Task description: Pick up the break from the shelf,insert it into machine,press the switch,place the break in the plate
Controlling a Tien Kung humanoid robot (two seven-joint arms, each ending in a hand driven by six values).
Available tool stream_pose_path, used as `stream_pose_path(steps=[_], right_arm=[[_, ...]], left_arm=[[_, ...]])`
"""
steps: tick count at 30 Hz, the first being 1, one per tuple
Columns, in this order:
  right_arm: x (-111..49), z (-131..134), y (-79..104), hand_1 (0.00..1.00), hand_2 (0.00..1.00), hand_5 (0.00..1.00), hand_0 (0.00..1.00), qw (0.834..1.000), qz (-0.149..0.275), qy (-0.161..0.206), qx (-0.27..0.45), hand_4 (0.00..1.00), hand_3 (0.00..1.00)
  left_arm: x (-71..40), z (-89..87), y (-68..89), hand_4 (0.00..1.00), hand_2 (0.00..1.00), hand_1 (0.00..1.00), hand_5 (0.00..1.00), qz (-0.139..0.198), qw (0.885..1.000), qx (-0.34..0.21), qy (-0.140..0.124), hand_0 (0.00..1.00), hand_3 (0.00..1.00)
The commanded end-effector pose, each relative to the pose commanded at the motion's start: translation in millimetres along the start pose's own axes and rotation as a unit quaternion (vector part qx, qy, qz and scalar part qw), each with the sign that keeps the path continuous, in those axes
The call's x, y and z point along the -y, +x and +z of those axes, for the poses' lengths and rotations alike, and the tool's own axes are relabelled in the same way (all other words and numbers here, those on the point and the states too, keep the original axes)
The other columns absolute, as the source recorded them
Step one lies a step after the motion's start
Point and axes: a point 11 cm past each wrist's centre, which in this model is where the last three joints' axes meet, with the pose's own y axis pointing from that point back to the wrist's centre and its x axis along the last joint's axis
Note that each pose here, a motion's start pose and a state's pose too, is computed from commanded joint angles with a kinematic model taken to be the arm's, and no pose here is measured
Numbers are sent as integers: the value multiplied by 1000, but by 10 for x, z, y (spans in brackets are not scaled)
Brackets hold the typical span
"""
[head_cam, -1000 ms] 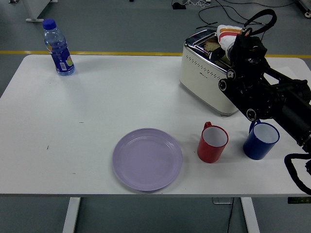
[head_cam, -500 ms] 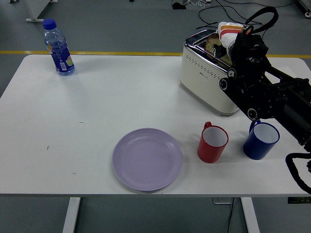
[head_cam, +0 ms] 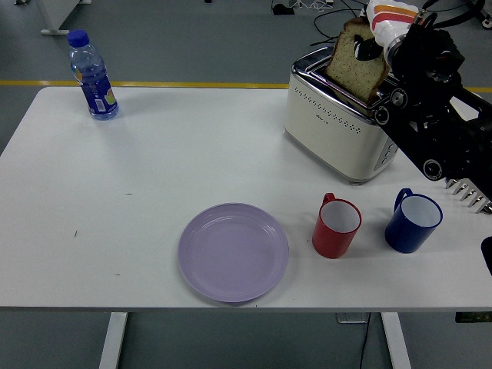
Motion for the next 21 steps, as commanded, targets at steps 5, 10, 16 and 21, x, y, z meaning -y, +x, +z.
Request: stream_pose_path(steps=[5,10,16,21], right_arm=[[-53,54,214,273,363,2,234,999,25,9,20,382,496],[-201,68,493,270,356,2,220,996,54,36,64,373,495],[-393,62,658,257,346,2,206,989,64,70,116,377,491],[-658,-11,667,241,334,2,179,976,34,116,179,374,489]], left_arm=[[1,-5,0,318,595,568,966,0,1000,-1,1,650,603],[1,-8,-4,317,595,568,965,-1,1000,-2,1,651,603],[1,-3,-4,316,595,569,965,-1,1000,-2,0,651,603],[2,-8,-6,316,595,569,968,-1,1000,-3,0,650,603]])
